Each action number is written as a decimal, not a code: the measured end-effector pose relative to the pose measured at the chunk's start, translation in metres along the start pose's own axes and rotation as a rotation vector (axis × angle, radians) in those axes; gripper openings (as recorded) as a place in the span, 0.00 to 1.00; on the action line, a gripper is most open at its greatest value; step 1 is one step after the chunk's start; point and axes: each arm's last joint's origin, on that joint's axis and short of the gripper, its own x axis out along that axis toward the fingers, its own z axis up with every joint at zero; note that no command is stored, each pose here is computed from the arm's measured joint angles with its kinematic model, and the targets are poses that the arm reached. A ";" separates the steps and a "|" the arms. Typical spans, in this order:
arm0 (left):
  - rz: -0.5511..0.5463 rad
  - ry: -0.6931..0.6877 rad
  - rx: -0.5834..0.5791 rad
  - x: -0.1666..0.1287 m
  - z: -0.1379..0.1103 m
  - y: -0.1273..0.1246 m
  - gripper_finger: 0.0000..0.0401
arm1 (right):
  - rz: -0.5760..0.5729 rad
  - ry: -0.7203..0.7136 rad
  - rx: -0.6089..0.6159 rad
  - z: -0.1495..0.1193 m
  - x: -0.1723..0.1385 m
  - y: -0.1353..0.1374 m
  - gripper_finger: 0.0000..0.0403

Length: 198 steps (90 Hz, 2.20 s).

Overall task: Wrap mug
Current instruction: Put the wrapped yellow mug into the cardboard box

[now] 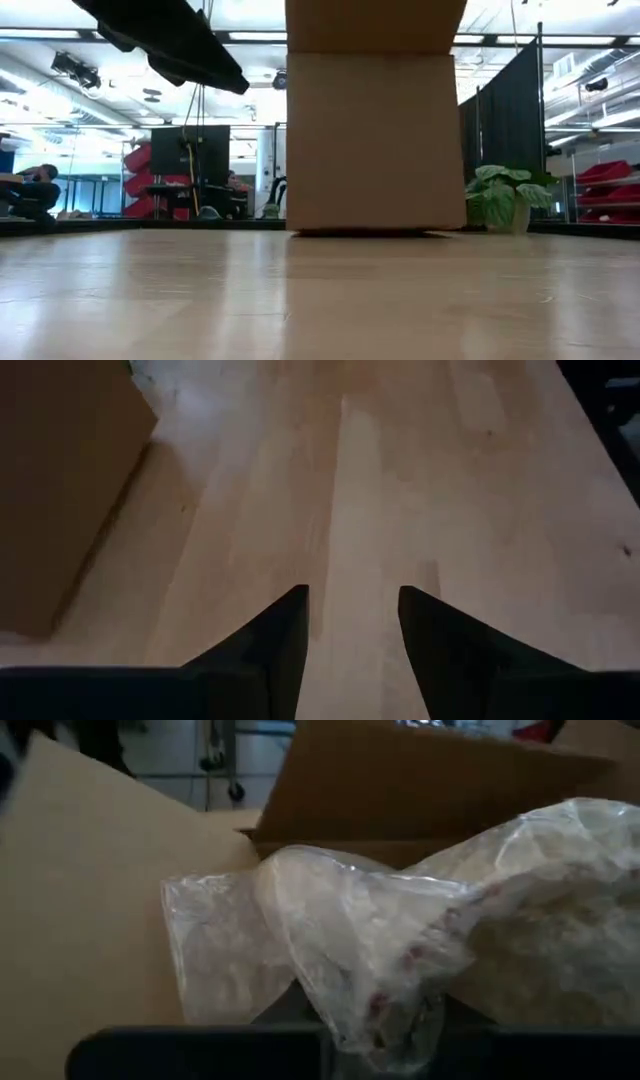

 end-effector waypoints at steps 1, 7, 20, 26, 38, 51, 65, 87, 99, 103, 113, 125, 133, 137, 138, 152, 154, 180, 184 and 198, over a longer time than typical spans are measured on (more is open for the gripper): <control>0.000 0.000 0.000 0.000 0.000 0.000 0.35 | 0.007 -0.006 0.001 0.000 0.000 0.001 0.01; -0.001 0.001 0.002 0.000 0.000 0.000 0.35 | 0.048 -0.051 0.015 0.005 -0.006 0.003 0.01; 0.001 0.002 -0.002 0.000 0.000 0.000 0.35 | 0.204 -0.244 0.111 0.025 -0.026 0.007 0.01; 0.000 0.001 -0.003 0.000 0.000 0.000 0.35 | 0.330 -0.318 0.146 0.033 -0.034 0.012 0.01; 0.002 0.008 0.000 0.000 -0.001 0.000 0.35 | 0.432 -0.513 0.171 0.050 -0.050 0.011 0.01; 0.003 0.009 0.004 0.000 -0.001 0.000 0.35 | 0.095 -0.621 0.177 0.059 -0.059 -0.013 0.01; 0.033 0.022 0.022 0.000 -0.003 0.002 0.35 | -0.394 -0.473 0.141 0.051 -0.042 -0.037 0.01; 0.193 0.012 0.062 0.000 -0.006 0.010 0.35 | -0.589 -0.149 -0.058 0.019 0.027 -0.038 0.01; 0.265 0.019 0.080 0.001 -0.008 0.015 0.35 | -0.393 -0.067 -0.186 0.003 0.057 -0.018 0.01; 0.282 0.028 0.081 0.001 -0.009 0.016 0.35 | -0.301 -0.043 -0.217 -0.002 0.062 -0.009 0.01; 0.303 0.047 0.057 0.001 -0.012 0.019 0.35 | -0.079 -0.042 -0.240 -0.006 0.060 0.007 0.01; 0.329 0.056 0.053 0.000 -0.014 0.021 0.35 | 0.168 -0.092 -0.210 -0.003 0.048 0.014 0.01; 0.358 0.041 0.060 0.000 -0.013 0.021 0.35 | 0.218 -0.130 -0.198 0.002 0.042 0.007 0.01; 0.378 0.033 0.063 0.000 -0.013 0.022 0.35 | 0.190 -0.140 -0.189 0.003 0.043 -0.001 0.01; 0.383 0.031 0.063 0.000 -0.012 0.023 0.35 | 0.180 -0.142 -0.186 0.003 0.043 -0.004 0.01; 0.414 0.025 0.054 0.002 -0.011 0.027 0.35 | 0.018 -0.094 -0.115 -0.004 0.061 -0.041 0.01; 0.415 0.025 0.052 0.002 -0.011 0.028 0.35 | -0.001 -0.090 -0.100 -0.006 0.065 -0.045 0.01; 0.422 0.020 0.024 0.003 -0.011 0.029 0.35 | 0.034 0.012 0.007 -0.041 0.121 -0.058 0.01; 0.422 0.019 0.020 0.003 -0.011 0.029 0.35 | 0.075 0.055 0.021 -0.049 0.129 -0.056 0.01; 0.428 0.027 0.010 0.003 -0.012 0.030 0.35 | 0.211 0.197 0.086 -0.072 0.141 -0.048 0.01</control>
